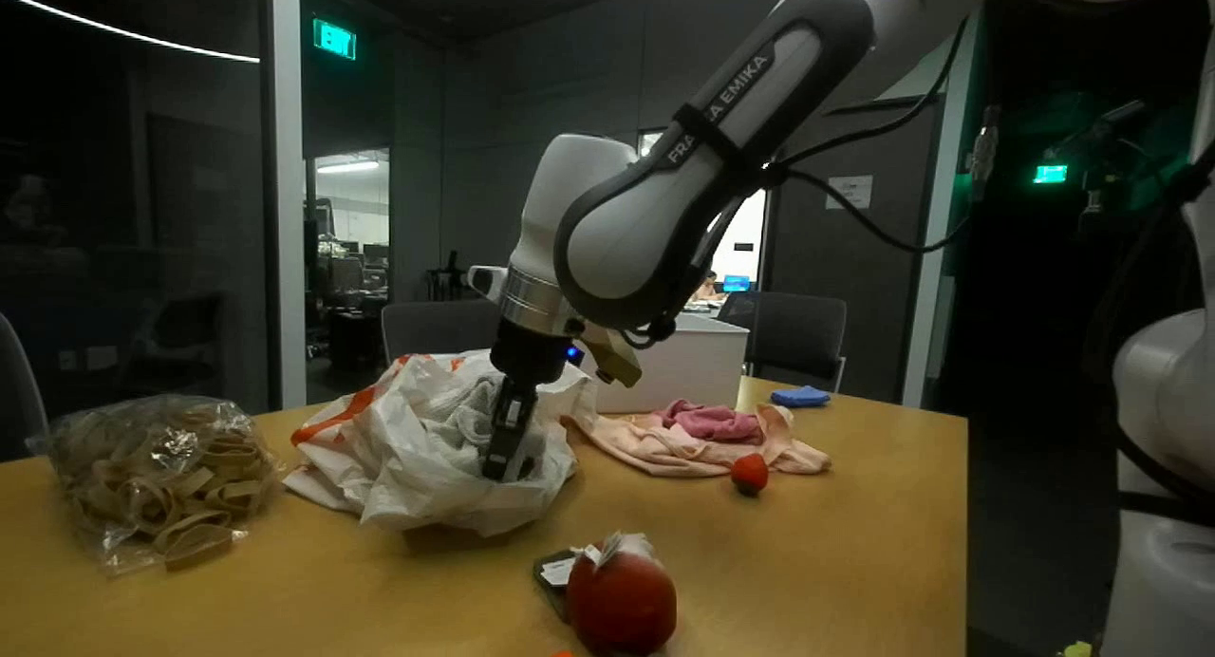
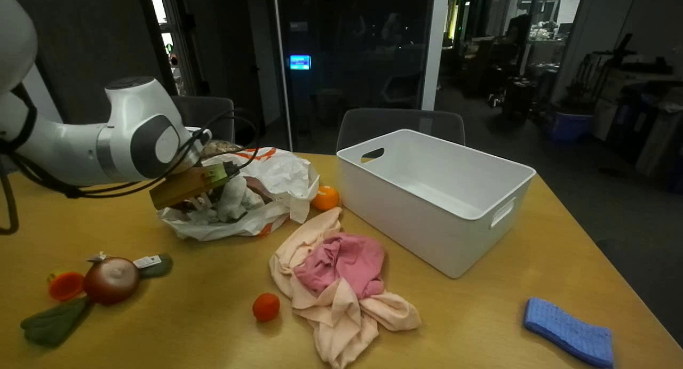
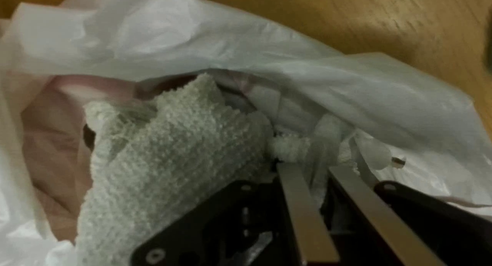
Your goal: Put the brown plush toy and towel in the plastic
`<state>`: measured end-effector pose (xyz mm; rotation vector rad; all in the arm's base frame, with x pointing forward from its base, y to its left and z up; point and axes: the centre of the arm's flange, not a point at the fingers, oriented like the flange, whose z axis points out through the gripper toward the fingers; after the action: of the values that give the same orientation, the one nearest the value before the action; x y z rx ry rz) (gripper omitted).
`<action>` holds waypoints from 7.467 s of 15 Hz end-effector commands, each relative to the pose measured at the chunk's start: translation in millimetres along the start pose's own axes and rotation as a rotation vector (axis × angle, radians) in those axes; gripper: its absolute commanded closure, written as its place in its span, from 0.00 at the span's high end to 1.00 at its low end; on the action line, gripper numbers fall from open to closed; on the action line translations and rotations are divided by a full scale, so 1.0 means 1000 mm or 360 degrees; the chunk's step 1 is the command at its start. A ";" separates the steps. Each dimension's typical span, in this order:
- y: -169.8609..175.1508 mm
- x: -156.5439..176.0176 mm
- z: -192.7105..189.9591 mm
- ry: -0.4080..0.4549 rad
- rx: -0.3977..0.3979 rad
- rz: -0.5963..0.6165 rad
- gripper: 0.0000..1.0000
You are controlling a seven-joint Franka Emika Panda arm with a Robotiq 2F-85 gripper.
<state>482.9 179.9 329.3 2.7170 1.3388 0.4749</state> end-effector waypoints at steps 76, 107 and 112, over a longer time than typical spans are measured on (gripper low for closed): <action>0.012 0.008 0.026 -0.0140 0.0621 -0.0354 0.05; 0.039 0.025 -0.127 0.0007 0.0753 0.0072 0.35; 0.037 0.011 -0.143 -0.0019 0.0564 0.0119 0.69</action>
<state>490.0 159.2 459.2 3.0908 1.5316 0.1697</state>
